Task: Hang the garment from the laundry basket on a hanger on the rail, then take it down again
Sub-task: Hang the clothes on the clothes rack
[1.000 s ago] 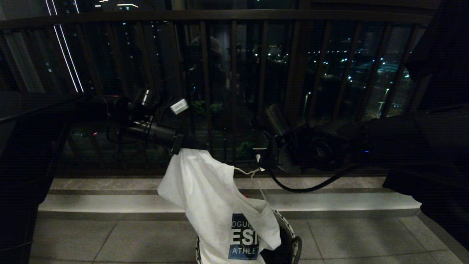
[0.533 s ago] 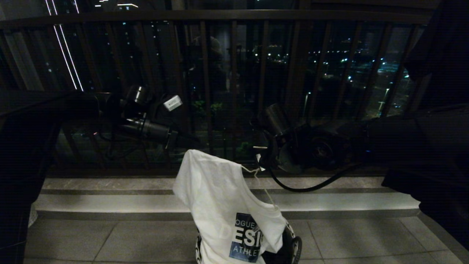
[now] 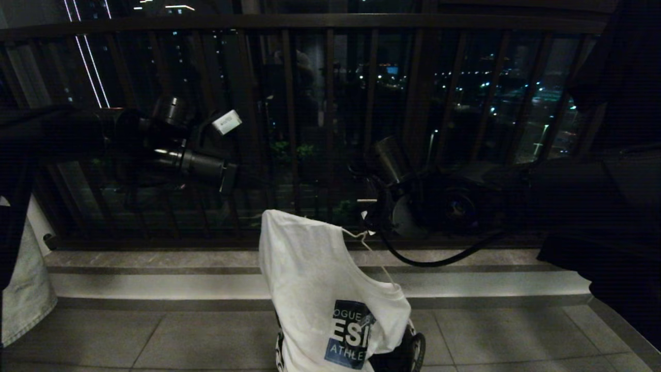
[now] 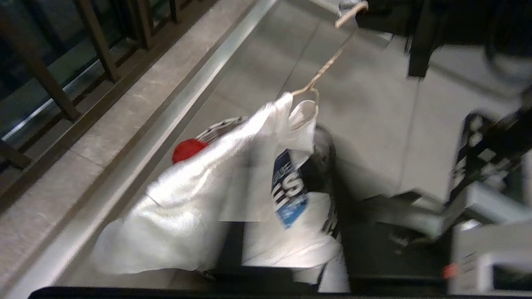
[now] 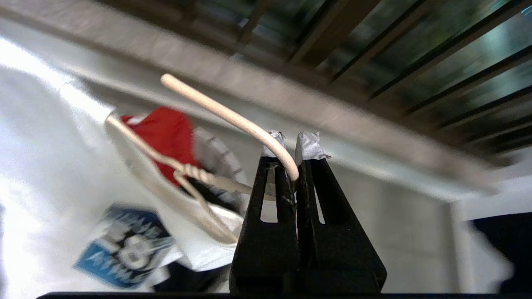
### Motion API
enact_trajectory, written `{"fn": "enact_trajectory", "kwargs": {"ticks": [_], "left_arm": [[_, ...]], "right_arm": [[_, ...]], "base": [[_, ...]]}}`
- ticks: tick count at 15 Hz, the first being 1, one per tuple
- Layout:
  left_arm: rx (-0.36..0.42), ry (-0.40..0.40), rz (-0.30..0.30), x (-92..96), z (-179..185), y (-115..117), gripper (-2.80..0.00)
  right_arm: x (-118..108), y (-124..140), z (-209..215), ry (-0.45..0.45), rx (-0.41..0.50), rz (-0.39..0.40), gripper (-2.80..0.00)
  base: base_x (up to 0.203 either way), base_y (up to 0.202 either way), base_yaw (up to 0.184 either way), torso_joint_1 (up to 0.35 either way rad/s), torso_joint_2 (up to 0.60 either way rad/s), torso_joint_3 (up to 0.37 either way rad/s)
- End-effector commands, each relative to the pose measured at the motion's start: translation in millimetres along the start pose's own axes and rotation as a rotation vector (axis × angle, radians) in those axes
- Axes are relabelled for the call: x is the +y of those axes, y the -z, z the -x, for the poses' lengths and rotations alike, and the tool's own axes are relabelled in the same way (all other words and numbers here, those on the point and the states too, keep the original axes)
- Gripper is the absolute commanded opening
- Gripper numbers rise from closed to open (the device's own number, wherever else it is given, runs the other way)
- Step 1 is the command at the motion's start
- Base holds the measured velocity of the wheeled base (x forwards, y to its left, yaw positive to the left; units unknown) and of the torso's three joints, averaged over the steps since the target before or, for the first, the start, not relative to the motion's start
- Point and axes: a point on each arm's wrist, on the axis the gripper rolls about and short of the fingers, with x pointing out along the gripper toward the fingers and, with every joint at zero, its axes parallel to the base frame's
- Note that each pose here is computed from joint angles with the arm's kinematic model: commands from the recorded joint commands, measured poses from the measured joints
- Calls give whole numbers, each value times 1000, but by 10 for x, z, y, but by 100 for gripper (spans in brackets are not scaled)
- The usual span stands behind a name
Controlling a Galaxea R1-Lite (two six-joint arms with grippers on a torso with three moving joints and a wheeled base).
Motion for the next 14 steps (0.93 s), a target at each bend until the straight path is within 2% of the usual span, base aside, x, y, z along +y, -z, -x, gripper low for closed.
{"fn": "enact_trajectory", "kwargs": {"ticks": [1, 2, 4, 7, 9, 11, 14], "left_arm": [[-29, 0, 16, -227, 132, -187, -280], [-33, -1, 30, -301, 175, -224, -280], [-28, -2, 97, -478, 285, -201, -280], [9, -13, 207, -764, 481, 63, -280], [25, -22, 246, -926, 571, 194, -280], [37, -59, 246, -961, 600, 204, -280], [37, -146, 182, -1086, 687, 60, -280]], "right_arm": [[-113, -131, 195, 33, -49, 22, -280], [-160, -170, 266, 37, -64, 42, -280], [-289, -268, 466, 42, -107, 36, -280], [-459, -403, 864, 35, -174, 68, -280], [-510, -487, 1018, 41, -198, 79, -280], [-544, -575, 1147, 35, -231, 100, -280], [-540, -640, 1222, 34, -259, 162, -280]], "base": [[0, 0, 0, 0, 0, 0], [0, 0, 0, 0, 0, 0], [0, 0, 0, 0, 0, 0], [0, 0, 0, 0, 0, 0], [0, 0, 0, 0, 0, 0], [0, 0, 0, 0, 0, 0], [0, 0, 0, 0, 0, 0]]}}
